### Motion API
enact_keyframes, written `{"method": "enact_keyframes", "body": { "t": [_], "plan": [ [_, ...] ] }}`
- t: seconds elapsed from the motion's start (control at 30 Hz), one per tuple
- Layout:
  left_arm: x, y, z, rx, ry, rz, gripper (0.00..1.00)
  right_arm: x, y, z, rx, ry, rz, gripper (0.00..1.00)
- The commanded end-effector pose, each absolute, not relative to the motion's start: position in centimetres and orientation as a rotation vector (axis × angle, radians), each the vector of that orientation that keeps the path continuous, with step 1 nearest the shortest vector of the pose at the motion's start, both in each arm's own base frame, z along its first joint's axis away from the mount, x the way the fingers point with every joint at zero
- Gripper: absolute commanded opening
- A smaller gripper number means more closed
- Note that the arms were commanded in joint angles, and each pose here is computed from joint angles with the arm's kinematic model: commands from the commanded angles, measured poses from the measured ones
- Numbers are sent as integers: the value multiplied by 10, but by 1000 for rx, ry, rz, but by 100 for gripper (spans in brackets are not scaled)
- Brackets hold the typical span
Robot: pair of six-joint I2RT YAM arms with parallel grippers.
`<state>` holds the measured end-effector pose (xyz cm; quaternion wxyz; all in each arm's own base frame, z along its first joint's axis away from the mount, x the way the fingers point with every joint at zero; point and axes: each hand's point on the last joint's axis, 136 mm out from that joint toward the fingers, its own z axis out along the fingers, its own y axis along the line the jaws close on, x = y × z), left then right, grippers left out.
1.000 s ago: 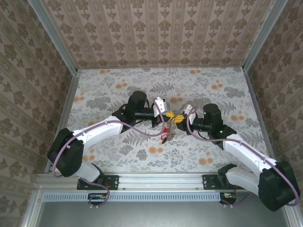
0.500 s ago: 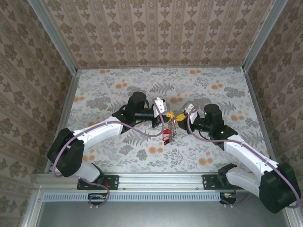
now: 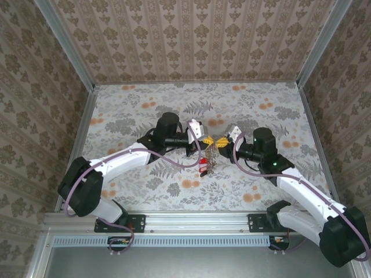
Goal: Put the keys on the keyring
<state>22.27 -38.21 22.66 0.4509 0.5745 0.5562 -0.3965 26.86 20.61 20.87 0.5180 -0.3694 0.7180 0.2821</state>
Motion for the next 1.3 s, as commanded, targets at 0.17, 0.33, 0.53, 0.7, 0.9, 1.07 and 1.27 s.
{"method": "enact_keyframes", "body": {
  "t": [0.17,0.33,0.53,0.7,0.9,1.07,1.27],
  "plan": [
    [218,-386,260,1396,1248,-1012,0,279,215,215,-882,1707,733,16],
    [215,-387,263,1394,1234,-1029,0,287,214,203,-845,1726,715,15],
    [212,-389,267,1360,1203,-1078,0,287,221,196,-839,1717,800,14],
    [210,-389,268,1351,1189,-1099,0,287,219,185,-825,1750,897,12],
    [210,-388,266,1344,1182,-1102,0,289,218,179,-795,1791,1009,10],
    [212,-387,263,1342,1187,-1095,0,291,215,171,-754,1839,1069,10],
    [217,-384,251,1329,1221,-1071,0,292,207,144,-712,1999,1036,12]
  ]
}}
